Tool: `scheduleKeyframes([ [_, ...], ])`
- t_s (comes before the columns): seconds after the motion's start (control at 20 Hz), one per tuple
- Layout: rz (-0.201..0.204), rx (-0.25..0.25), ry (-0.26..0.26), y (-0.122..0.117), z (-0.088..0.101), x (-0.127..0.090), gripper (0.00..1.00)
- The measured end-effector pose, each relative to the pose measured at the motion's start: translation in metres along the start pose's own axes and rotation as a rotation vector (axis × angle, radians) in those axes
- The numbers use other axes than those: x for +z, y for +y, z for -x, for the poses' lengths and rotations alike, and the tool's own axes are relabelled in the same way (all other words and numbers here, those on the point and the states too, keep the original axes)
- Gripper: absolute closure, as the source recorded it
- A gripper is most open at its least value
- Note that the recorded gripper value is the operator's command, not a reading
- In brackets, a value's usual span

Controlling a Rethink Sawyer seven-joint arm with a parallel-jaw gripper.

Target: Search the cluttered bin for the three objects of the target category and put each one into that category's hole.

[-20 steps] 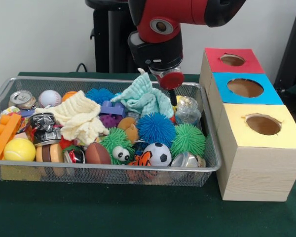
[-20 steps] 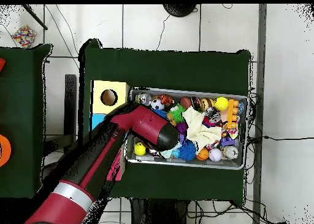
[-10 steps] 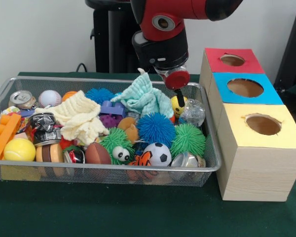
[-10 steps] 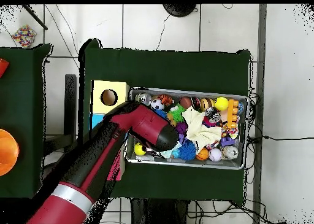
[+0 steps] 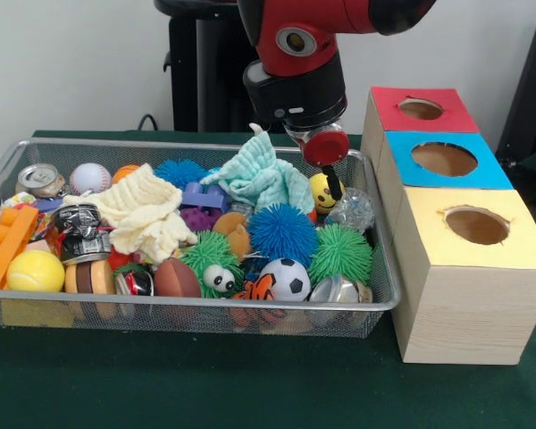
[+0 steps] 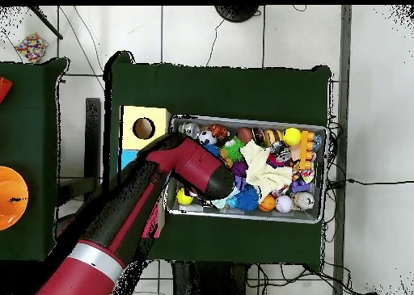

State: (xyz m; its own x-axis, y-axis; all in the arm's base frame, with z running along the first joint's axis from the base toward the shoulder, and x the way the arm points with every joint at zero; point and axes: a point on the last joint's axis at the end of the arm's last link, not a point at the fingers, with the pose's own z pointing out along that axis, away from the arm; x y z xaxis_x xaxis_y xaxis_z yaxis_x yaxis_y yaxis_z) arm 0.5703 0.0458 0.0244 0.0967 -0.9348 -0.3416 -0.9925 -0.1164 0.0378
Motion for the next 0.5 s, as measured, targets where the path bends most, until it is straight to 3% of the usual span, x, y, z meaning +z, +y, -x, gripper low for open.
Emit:
scheduleKeyframes([
  [0.5,-0.068,0.021,-0.001,-0.0091,0.0014,-0.0029,0.0],
])
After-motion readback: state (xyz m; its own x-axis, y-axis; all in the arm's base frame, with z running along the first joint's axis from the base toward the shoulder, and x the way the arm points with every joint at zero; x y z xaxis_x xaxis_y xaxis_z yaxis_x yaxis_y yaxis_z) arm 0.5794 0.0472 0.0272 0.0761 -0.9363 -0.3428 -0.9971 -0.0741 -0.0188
